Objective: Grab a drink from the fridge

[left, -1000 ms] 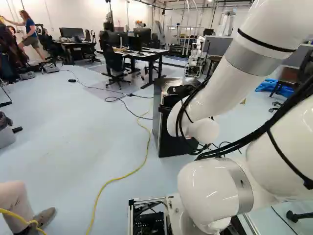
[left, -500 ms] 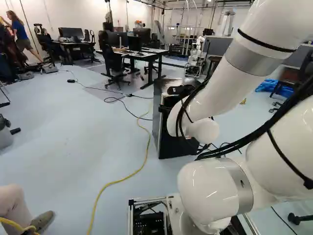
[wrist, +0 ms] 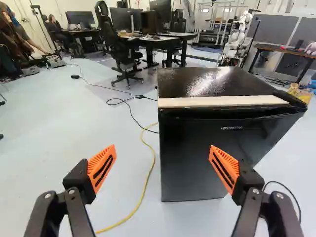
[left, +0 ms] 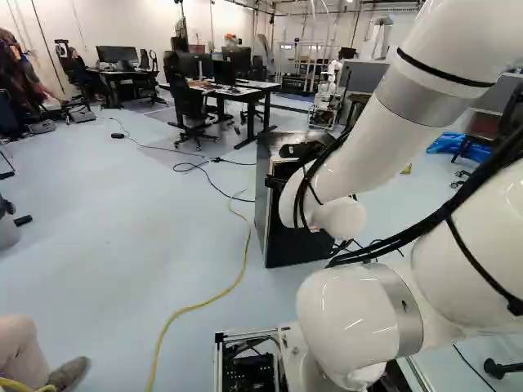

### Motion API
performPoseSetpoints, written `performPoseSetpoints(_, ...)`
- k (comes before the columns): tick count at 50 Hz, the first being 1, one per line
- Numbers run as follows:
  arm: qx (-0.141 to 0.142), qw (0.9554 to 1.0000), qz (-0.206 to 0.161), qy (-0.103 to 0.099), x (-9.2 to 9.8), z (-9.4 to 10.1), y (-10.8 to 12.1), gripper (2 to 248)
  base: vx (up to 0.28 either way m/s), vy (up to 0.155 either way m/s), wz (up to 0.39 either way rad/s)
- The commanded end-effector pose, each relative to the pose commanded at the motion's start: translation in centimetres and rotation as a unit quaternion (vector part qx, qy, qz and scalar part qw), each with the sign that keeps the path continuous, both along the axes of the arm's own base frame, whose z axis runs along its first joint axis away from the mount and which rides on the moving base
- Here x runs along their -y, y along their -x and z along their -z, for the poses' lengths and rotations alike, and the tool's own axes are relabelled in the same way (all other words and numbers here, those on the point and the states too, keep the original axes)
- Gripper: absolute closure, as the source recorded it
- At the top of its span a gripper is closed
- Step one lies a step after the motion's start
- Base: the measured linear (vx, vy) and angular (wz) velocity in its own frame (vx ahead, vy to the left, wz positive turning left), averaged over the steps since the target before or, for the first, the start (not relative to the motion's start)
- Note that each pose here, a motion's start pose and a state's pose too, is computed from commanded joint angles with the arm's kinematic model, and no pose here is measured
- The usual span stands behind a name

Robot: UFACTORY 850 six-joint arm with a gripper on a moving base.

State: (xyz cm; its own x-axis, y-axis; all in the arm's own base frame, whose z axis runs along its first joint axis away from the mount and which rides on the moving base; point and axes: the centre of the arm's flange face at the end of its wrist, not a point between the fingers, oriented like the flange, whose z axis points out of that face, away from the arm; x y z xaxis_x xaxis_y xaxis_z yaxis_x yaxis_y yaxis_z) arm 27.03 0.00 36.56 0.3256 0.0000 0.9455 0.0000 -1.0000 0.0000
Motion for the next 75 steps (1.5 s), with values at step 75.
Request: performPoseSetpoints(75,-0.002,0.9994,0.022,-0.027,-2.2,-0.6,-4.4,3,0.004,0.0,-0.001)
